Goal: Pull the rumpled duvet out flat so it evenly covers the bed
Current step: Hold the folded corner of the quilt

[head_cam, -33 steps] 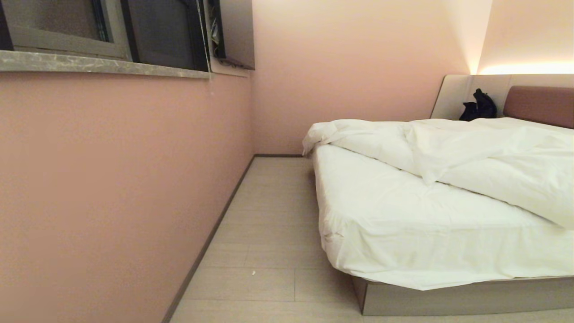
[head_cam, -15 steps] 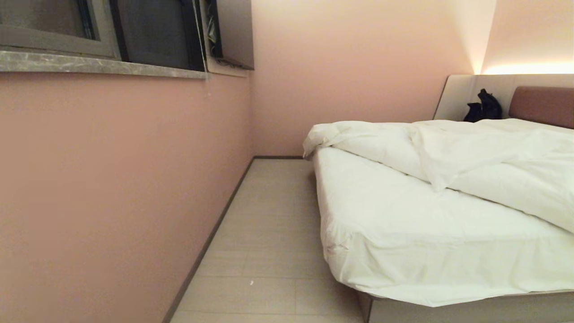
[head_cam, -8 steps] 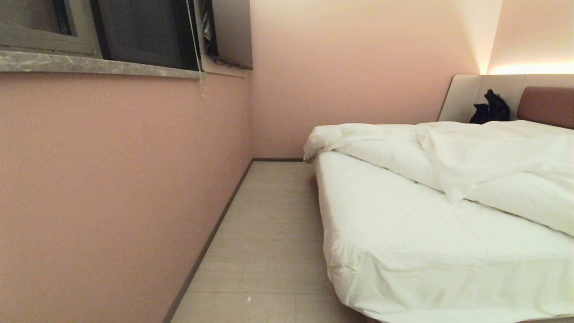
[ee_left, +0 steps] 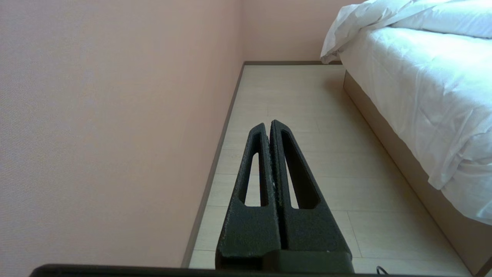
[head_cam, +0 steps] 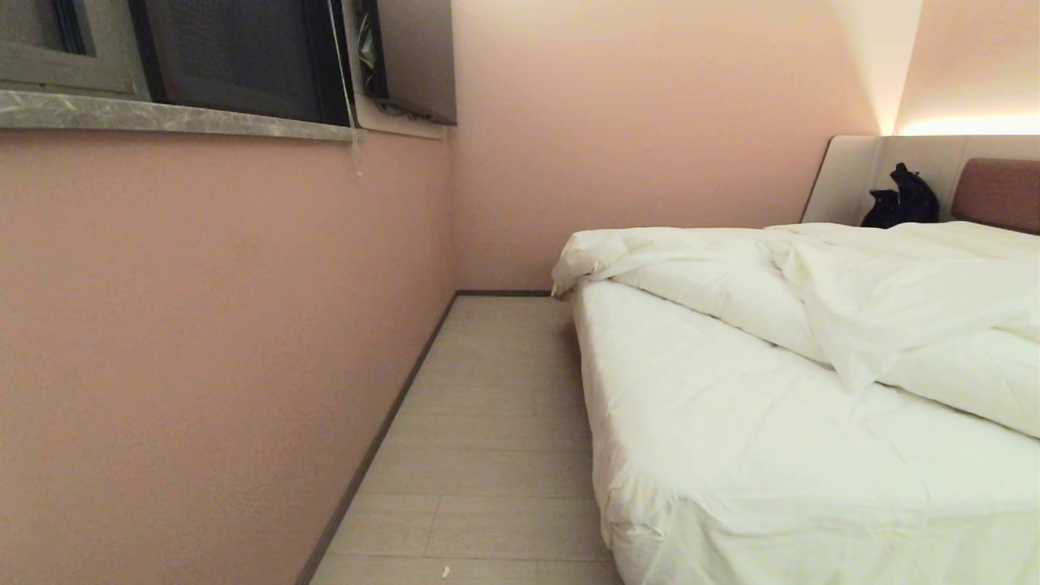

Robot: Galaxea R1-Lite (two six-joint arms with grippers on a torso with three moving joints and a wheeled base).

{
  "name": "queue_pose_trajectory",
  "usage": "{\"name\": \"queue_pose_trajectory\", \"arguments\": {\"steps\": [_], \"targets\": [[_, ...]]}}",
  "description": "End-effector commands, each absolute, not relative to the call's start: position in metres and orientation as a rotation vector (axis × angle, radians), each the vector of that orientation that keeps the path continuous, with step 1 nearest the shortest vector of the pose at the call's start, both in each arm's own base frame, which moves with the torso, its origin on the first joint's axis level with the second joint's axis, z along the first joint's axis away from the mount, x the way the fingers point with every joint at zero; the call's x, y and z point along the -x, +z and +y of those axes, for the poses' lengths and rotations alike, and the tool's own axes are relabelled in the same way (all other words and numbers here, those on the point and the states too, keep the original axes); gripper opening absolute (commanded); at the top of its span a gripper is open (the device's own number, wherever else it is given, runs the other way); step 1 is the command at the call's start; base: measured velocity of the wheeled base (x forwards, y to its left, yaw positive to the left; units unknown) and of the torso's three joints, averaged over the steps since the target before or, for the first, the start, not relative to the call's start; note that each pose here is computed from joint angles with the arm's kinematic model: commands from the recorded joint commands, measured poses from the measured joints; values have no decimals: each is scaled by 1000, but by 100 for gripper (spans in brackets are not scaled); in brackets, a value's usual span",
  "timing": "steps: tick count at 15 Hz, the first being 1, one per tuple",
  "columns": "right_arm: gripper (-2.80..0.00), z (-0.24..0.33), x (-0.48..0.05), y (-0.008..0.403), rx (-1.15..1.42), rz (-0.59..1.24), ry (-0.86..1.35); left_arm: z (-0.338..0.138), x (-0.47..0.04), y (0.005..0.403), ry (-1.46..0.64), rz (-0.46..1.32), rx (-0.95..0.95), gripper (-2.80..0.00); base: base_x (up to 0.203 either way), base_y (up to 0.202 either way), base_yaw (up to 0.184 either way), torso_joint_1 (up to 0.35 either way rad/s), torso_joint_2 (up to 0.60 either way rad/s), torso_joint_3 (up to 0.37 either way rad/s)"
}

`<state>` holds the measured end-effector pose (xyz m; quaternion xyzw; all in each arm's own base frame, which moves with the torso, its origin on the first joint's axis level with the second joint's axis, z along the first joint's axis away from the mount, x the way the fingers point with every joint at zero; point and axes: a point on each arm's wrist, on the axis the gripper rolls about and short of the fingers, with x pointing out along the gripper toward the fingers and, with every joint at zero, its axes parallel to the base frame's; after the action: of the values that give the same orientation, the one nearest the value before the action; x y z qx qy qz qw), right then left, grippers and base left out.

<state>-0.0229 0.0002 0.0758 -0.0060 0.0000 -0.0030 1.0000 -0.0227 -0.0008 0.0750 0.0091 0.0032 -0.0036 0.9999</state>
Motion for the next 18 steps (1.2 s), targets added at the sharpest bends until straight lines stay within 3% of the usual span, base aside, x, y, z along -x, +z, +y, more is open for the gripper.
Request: {"name": "queue_pose_trajectory", "arguments": {"steps": [1,8,18], "targets": [[-280,0,23,76,14,0,-6,-1,23,75,-8,6,-18,-280,0,0,0,0,0,0],[-280,0,23,76,15,-1,-5,-1,23,75,-6,8,-24,-280,1,-19,3,0,1,1],[-280,0,23,76,17,-1,-5,-1,23,75,-6,8,-24,-280,0,-189,1,2,2,3]]}}
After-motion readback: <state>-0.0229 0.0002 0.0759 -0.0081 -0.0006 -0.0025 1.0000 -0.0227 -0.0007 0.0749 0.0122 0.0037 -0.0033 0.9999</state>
